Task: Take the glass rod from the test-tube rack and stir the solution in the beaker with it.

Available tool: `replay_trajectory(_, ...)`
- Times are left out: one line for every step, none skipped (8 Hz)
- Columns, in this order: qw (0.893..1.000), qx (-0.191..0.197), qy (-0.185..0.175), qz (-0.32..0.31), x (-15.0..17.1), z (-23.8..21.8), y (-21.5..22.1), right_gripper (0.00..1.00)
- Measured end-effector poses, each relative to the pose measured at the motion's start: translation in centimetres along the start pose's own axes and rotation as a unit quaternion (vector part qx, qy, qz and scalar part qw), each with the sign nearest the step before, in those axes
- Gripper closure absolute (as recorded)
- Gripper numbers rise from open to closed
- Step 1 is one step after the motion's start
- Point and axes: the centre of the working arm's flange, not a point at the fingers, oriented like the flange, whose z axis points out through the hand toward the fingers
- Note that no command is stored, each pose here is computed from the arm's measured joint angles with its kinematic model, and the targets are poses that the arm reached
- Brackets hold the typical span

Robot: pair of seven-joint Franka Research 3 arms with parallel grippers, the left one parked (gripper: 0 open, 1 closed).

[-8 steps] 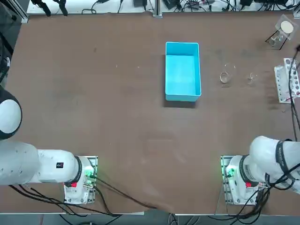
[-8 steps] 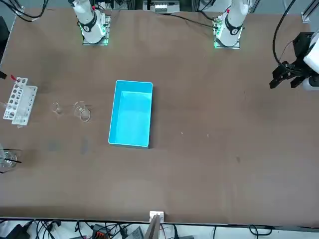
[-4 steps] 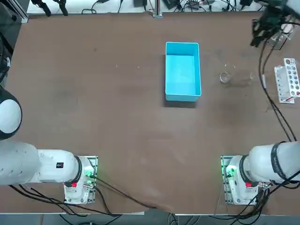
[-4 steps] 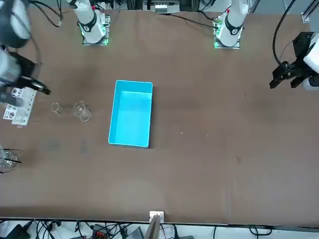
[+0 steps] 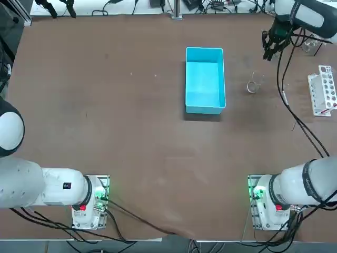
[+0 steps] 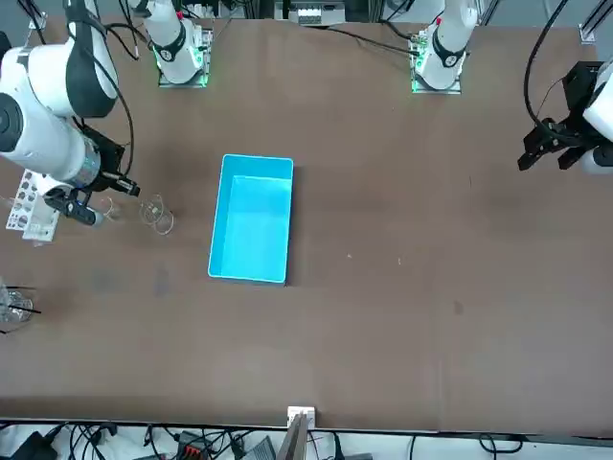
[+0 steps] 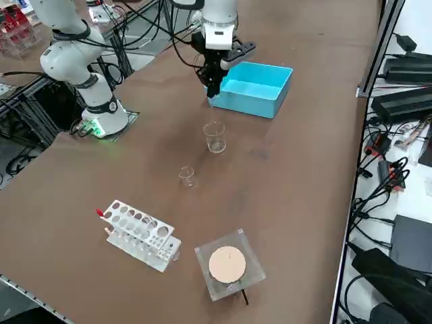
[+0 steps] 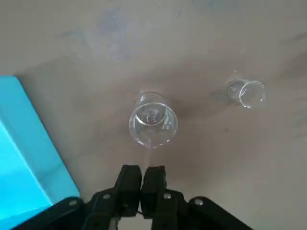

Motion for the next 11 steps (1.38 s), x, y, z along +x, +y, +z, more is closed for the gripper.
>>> replay_trajectory(1.000, 0.002, 0.003, 0.005, 0.2, 0.8, 0.5, 0.95)
replay_trajectory(1.000, 0.004, 0.006, 0.009, 0.3, 2.0, 0.9, 0.95)
replay_trajectory(1.000, 0.004, 0.006, 0.012, 0.3, 3.3, 1.3, 0.95)
replay_trajectory(1.000, 0.005, 0.007, 0.014, 0.2, 4.5, 1.6, 0.95)
replay_trajectory(1.000, 0.005, 0.007, 0.016, 0.2, 5.3, 1.8, 0.95)
replay_trajectory(1.000, 0.006, 0.007, 0.017, 0.3, 5.9, 1.9, 0.95)
replay_trajectory(1.000, 0.007, 0.009, 0.017, 0.6, 6.4, 1.8, 0.95)
replay_trajectory(1.000, 0.008, 0.012, 0.018, 0.8, 6.9, 1.8, 0.95)
replay_trajectory(1.000, 0.011, 0.019, 0.020, 1.0, 7.6, 1.7, 0.95)
replay_trajectory(0.999, 0.014, 0.025, 0.027, 1.1, 8.4, 1.5, 0.95)
replay_trajectory(0.999, 0.016, 0.028, 0.036, 1.1, 8.9, 1.0, 0.95)
